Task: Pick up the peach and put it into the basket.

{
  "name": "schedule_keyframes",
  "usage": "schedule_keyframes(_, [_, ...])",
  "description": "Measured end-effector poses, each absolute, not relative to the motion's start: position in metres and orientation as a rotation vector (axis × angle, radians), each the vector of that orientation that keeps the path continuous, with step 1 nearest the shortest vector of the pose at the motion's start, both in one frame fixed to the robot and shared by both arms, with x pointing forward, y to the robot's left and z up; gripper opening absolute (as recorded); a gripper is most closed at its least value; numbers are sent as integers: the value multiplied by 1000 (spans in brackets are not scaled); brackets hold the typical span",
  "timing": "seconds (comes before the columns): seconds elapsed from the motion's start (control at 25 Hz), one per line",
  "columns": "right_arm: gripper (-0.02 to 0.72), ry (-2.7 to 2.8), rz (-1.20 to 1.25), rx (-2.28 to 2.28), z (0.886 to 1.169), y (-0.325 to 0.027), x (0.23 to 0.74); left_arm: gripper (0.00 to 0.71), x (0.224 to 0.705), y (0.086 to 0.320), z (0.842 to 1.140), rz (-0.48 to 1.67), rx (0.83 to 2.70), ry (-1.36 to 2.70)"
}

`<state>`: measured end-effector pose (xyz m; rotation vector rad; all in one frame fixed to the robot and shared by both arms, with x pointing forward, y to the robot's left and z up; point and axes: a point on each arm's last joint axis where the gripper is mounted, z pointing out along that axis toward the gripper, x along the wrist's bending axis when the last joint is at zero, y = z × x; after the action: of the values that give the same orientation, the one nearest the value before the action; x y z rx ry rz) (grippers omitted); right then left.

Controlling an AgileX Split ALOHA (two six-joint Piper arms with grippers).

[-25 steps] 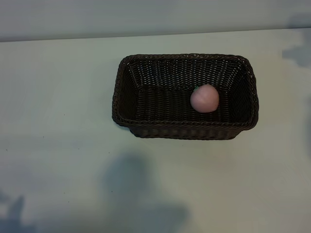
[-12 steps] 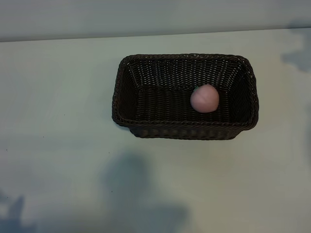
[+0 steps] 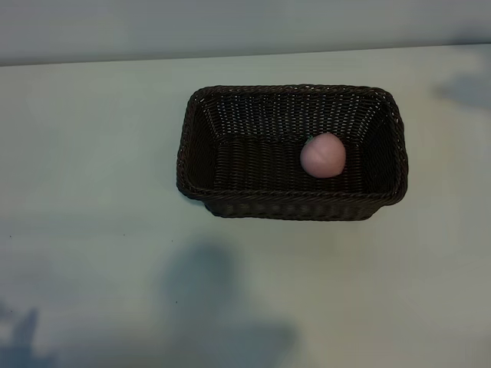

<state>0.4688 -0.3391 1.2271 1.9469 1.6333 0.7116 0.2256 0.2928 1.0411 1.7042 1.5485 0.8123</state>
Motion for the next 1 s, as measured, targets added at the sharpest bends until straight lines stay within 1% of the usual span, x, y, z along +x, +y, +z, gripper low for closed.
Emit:
schedule_keyframes(0.16, [581,1565,817,1825,1257,-325,410,598,226,293,1041,812,1704,1548])
schedule_keyframes(0.28, [581,1531,850,1744,1259,-316,367,598,226,293,1041,812,1704,1548])
schedule_keyframes(0.4, [581,1500,866,1692,1250,-309,335,598,226,293,1041,812,1704,1548])
schedule_keyframes(0.72, [581,1454,889,1628,1221,-299,282,598,226,293,1041,812,1704,1548])
schedule_keyframes(1.0, [581,1485,1002,1540,1194,-291,250,598,226,293,1041,812,1704,1548])
